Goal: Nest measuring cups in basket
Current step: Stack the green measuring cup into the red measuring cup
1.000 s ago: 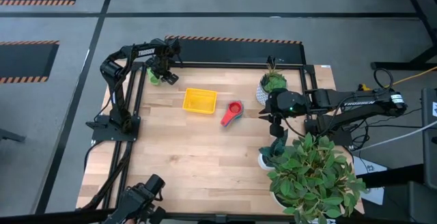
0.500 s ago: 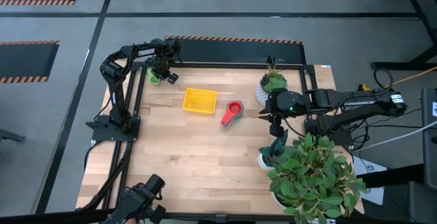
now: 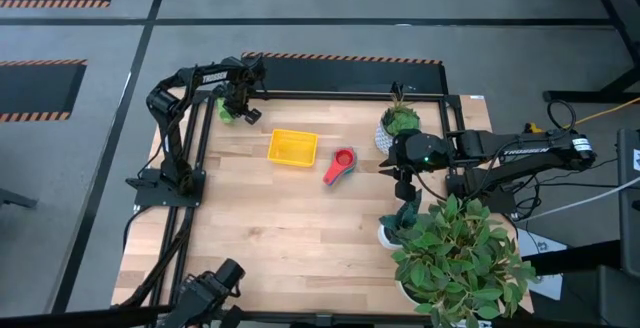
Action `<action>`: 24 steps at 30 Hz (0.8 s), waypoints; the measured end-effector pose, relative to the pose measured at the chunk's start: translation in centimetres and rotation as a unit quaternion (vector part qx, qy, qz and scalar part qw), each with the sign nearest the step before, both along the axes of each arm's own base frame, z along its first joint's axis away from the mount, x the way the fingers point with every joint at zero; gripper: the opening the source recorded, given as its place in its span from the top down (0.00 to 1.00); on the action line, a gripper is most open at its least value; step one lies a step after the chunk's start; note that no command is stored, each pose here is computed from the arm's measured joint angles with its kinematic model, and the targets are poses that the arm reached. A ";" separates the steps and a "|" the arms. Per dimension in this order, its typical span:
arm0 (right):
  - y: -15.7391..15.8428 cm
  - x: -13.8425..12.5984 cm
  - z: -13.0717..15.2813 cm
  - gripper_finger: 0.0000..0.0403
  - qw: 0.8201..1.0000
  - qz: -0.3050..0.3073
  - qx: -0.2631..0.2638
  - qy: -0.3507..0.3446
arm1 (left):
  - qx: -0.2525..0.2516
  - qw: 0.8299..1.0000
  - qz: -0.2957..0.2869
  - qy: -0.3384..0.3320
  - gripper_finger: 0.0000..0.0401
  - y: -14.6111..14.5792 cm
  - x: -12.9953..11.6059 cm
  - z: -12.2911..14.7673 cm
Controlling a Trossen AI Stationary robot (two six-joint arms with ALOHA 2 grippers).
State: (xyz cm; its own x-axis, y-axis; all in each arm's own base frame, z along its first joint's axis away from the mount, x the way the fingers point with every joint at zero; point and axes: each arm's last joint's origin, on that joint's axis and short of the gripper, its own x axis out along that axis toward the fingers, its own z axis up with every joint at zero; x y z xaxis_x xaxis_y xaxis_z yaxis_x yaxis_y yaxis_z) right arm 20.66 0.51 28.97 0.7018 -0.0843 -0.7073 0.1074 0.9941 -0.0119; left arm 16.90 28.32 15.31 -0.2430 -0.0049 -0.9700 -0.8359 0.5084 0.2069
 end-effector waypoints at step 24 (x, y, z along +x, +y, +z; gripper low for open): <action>0.0 0.0 0.0 0.78 1.000 -0.020 0.020 -0.003 | 0.090 0.944 -0.172 -0.266 1.00 -14.2 5.8 14.8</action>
